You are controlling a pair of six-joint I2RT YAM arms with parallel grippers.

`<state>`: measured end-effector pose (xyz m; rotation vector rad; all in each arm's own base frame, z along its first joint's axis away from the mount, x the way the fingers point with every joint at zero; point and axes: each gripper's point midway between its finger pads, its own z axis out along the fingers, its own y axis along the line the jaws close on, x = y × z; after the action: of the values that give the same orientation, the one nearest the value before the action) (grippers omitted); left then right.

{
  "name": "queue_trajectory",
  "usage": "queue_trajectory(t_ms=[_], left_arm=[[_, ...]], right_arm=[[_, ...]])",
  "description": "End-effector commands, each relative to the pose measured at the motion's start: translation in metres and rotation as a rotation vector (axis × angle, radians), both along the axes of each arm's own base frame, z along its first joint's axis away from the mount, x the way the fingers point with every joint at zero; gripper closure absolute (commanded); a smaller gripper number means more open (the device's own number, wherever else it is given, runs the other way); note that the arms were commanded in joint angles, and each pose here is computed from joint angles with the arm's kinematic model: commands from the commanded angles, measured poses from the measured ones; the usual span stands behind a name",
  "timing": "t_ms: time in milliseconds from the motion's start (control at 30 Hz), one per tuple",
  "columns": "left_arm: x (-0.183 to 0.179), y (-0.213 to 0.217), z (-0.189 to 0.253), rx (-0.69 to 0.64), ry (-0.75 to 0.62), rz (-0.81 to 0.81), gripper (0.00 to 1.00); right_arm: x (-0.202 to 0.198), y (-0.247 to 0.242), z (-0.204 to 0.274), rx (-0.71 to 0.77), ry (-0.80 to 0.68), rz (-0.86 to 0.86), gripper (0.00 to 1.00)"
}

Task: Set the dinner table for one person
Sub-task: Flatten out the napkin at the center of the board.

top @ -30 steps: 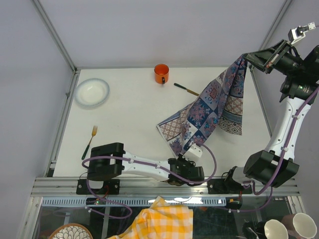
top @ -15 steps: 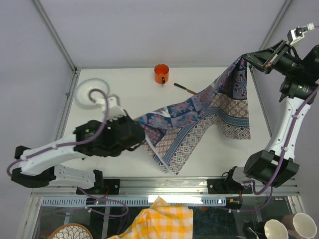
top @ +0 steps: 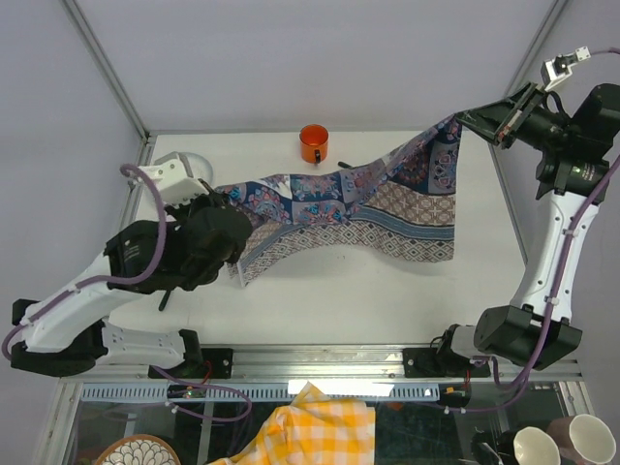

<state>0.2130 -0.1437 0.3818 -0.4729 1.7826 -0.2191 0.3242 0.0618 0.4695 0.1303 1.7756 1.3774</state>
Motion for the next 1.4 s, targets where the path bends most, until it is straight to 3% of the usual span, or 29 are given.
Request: queue_trajectory(t_ms=[0,100,233,433,733,933,1200,1367], left_arm=[[0.001,0.058,0.081,-0.028,-0.223,0.131,1.00],[-0.004,0.082,0.098,-0.006,-0.271,0.190,1.00],[-0.015,0.119,0.108,-0.076,-0.284,0.304,1.00],[-0.025,0.141,0.084,-0.041,-0.239,0.317,1.00],[-0.022,0.099,0.071,0.073,-0.200,0.176,1.00],[-0.022,0.085,0.075,0.053,-0.204,0.137,1.00],[-0.021,0.082,0.082,0.002,-0.228,0.147,1.00],[-0.019,0.075,0.121,0.012,-0.235,0.140,1.00]], right_arm=[[-0.016,0.005,0.024,-0.081,-0.102,-0.051,1.00],[-0.007,-0.015,0.017,-0.129,-0.059,-0.184,1.00],[-0.006,-0.035,0.013,-0.167,-0.044,-0.323,1.00],[-0.012,-0.032,0.011,-0.166,-0.044,-0.324,1.00],[-0.051,-0.010,-0.003,-0.233,-0.044,-0.365,1.00],[-0.069,-0.008,-0.016,-0.275,-0.029,-0.437,1.00],[-0.065,-0.022,0.018,-0.292,-0.111,-0.542,1.00],[-0.028,-0.020,0.044,-0.258,-0.091,-0.445,1.00]])
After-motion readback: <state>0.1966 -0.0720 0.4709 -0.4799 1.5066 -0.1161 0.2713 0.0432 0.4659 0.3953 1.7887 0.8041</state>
